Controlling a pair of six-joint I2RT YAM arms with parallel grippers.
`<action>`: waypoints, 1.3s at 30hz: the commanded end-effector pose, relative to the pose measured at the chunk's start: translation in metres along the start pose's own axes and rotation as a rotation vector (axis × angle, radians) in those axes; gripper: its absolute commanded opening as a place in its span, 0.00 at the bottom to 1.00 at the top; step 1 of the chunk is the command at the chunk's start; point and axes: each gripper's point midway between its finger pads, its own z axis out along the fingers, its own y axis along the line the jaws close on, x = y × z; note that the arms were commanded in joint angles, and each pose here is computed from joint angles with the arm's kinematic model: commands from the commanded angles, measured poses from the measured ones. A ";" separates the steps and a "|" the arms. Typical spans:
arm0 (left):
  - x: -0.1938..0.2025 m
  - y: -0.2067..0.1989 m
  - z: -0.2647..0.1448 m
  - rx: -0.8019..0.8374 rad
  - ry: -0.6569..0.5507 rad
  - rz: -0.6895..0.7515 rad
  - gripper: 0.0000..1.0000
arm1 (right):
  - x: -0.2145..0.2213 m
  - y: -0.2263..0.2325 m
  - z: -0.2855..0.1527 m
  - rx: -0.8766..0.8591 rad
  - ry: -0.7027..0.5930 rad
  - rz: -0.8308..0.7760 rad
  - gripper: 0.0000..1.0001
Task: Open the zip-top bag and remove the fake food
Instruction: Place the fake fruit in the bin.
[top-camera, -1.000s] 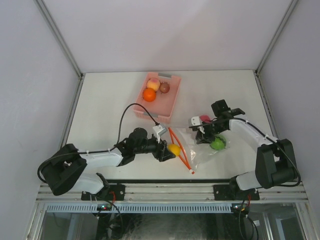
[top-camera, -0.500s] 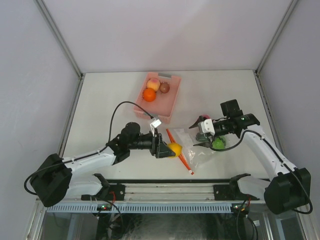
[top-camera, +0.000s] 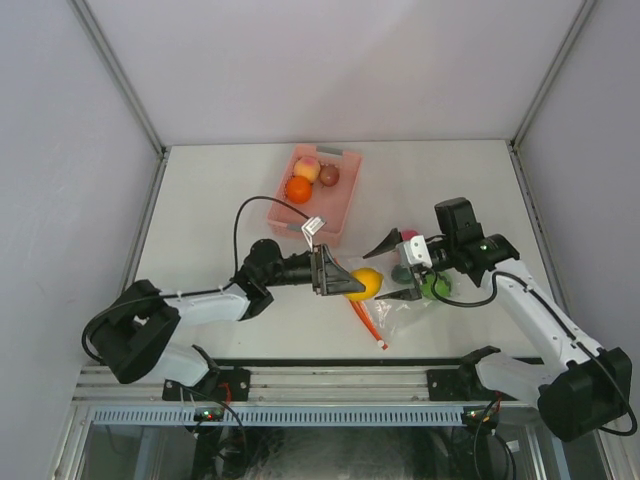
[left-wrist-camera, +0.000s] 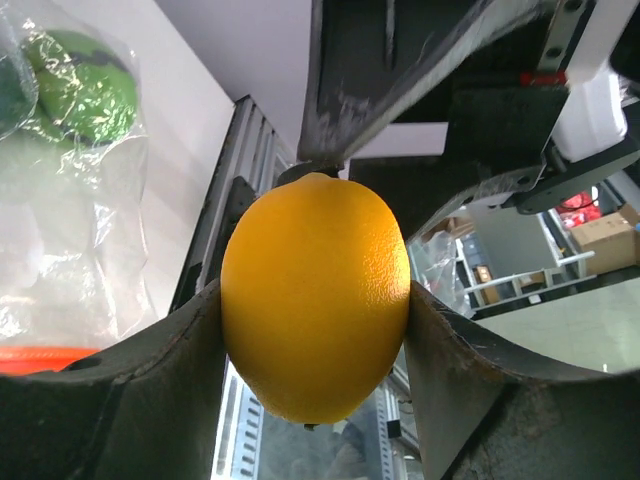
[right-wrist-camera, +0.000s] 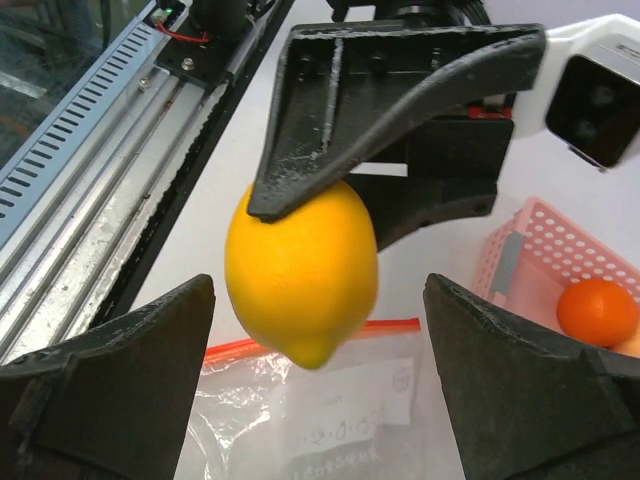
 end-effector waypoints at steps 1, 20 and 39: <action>-0.027 -0.042 0.007 0.163 -0.056 0.027 0.09 | -0.008 0.003 0.009 -0.020 -0.042 -0.004 0.84; -0.028 -0.033 0.013 0.186 -0.067 -0.032 0.24 | -0.003 0.006 0.023 -0.049 -0.044 0.021 0.35; -0.028 0.008 -0.026 -0.062 -0.129 0.075 1.00 | -0.005 0.000 0.011 -0.012 -0.044 0.040 0.16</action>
